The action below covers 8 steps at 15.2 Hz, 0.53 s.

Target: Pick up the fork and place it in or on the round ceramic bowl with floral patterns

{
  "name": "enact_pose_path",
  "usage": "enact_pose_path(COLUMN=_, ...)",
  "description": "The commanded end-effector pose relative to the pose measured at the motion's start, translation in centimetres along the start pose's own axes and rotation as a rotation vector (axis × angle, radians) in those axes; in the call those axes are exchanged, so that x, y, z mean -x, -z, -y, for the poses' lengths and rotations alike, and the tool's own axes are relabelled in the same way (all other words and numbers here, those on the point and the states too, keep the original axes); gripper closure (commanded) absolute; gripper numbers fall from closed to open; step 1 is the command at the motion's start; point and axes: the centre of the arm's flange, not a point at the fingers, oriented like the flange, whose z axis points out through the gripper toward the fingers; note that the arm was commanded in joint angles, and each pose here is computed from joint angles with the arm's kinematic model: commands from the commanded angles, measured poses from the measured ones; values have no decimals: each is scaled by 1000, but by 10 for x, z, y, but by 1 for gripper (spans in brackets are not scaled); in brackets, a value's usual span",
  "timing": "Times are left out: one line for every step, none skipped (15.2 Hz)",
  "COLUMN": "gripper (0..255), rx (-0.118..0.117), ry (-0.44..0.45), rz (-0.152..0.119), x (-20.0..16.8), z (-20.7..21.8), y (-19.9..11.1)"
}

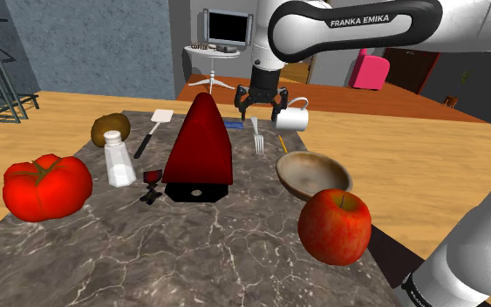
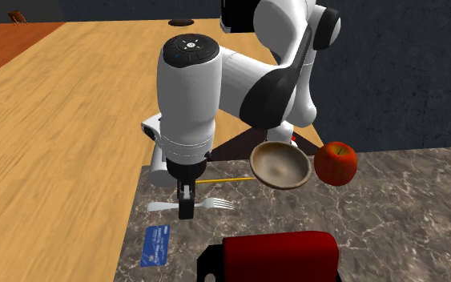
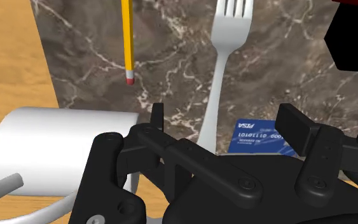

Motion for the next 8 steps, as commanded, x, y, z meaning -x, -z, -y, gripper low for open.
enact_pose_path(gripper=0, rx=0, ry=-3, rz=0, x=0, z=1, y=-11)
enact_pose_path(gripper=0, rx=0, ry=-3, rz=0, x=0, z=1, y=-16)
enact_pose_path(gripper=0, rx=0, ry=-3, rz=0, x=0, z=1, y=-21)
enact_pose_path(gripper=0, rx=0, ry=-3, rz=0, x=0, z=1, y=-30)
enact_pose_path(gripper=0, rx=0, ry=-3, rz=0, x=0, z=1, y=-30)
enact_pose_path(gripper=0, rx=0, ry=-3, rz=0, x=0, z=1, y=-30)
enact_pose_path(gripper=0, rx=0, ry=-3, rz=0, x=0, z=1, y=-30)
enact_pose_path(gripper=0, rx=0, ry=-3, rz=0, x=0, z=1, y=-30)
